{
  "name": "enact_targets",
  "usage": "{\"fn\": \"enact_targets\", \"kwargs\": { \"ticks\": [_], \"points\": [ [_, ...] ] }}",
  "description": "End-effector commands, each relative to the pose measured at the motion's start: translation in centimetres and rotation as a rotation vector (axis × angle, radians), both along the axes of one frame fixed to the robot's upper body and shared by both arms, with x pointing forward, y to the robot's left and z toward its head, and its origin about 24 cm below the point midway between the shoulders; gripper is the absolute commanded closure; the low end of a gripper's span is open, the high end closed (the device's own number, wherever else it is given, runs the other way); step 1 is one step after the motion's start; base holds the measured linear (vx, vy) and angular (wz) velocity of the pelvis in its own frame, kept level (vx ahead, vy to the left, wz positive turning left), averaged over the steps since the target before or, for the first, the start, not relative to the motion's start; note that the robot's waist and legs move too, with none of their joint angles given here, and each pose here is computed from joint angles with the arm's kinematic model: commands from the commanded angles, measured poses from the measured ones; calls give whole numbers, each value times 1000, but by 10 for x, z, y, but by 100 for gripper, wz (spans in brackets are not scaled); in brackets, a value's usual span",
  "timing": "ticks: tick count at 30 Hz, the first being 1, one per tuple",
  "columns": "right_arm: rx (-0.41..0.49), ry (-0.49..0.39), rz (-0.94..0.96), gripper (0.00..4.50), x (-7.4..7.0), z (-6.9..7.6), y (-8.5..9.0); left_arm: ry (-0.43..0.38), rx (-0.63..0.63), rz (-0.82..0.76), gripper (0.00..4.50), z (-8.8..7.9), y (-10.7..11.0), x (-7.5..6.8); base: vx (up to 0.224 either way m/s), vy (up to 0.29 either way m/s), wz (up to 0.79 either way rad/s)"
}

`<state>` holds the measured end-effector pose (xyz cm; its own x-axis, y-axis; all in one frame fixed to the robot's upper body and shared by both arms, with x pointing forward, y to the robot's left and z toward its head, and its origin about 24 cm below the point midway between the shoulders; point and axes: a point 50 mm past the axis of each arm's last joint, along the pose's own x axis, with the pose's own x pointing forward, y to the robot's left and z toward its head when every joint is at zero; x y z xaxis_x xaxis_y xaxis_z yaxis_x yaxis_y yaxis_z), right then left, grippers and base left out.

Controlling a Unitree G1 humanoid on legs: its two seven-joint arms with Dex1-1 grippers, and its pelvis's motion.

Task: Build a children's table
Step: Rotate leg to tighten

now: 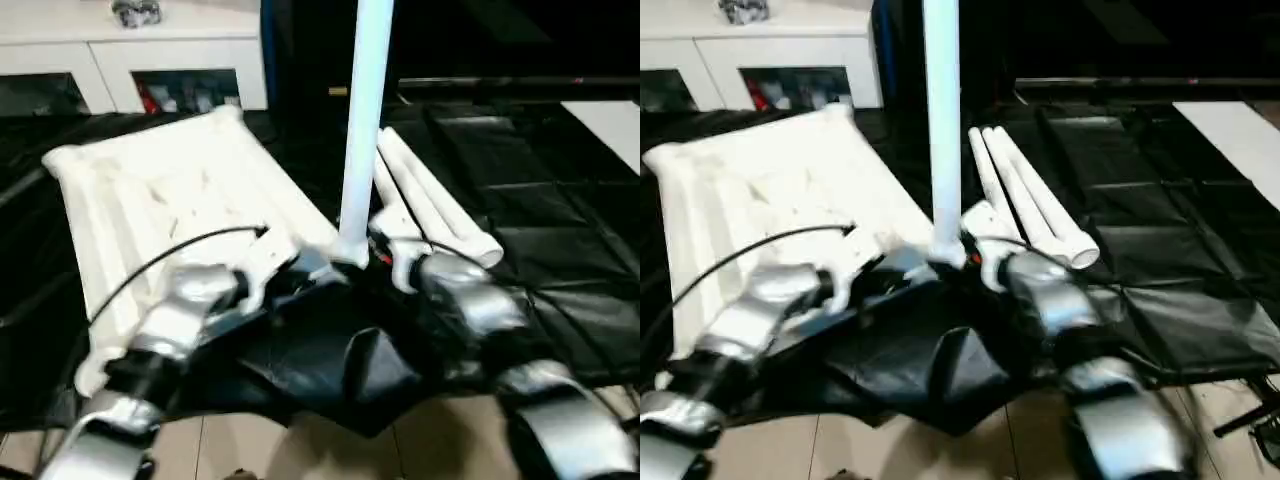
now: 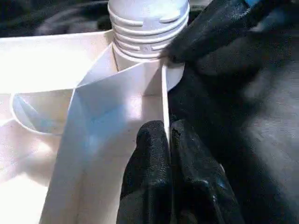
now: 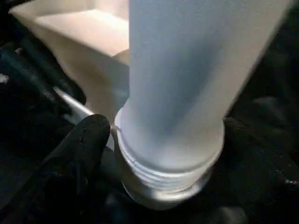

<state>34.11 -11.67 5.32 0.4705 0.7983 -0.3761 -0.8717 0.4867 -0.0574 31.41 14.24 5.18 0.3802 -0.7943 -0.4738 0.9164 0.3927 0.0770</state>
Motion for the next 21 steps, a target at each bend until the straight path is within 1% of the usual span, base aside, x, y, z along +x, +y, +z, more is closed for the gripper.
{"fn": "enact_targets", "kwargs": {
  "ticks": [1, 4, 5, 9, 11, 12, 14, 15, 18, 21],
  "points": [
    [4, -8, 43, 56, -2, 5, 0, -49, -37, -121, 450, 16, -8, -3, 0, 0, 0],
    [0, -10, 50, 56, -2, 7, -2, -30, -34, -161, 450, 16, -4, -7, 0, 0, 0],
    [0, -4, 64, 56, -3, 8, -3, -13, -30, -185, 450, 16, -1, -10, 0, 0, 0],
    [2, 11, 85, 56, -5, 8, -3, -3, -28, -196, 450, 16, 0, -11, 0, 0, 0],
    [0, 18, 97, 81, -7, 8, -2, -2, -28, -196, 450, 16, 1, -11, 0, 0, 0],
    [-4, 23, 109, 81, -8, 7, -2, 0, -30, -197, 450, 16, 1, -11, 0, 0, 0],
    [-4, 27, 114, 101, -9, 7, -1, 1, -30, -200, 450, 16, 2, -11, 0, 0, 0],
    [-2, 28, 117, 101, -9, 7, -1, 3, -29, -201, 450, 16, 2, -11, 0, 0, 0],
    [0, 31, 121, 132, -10, 7, 0, 5, -28, -203, 450, 16, 2, -12, 0, 0, 0],
    [8, 37, 121, 145, -11, 6, 0, 9, -25, -205, 450, 16, 2, -12, 0, 0, 0]
  ]
}}
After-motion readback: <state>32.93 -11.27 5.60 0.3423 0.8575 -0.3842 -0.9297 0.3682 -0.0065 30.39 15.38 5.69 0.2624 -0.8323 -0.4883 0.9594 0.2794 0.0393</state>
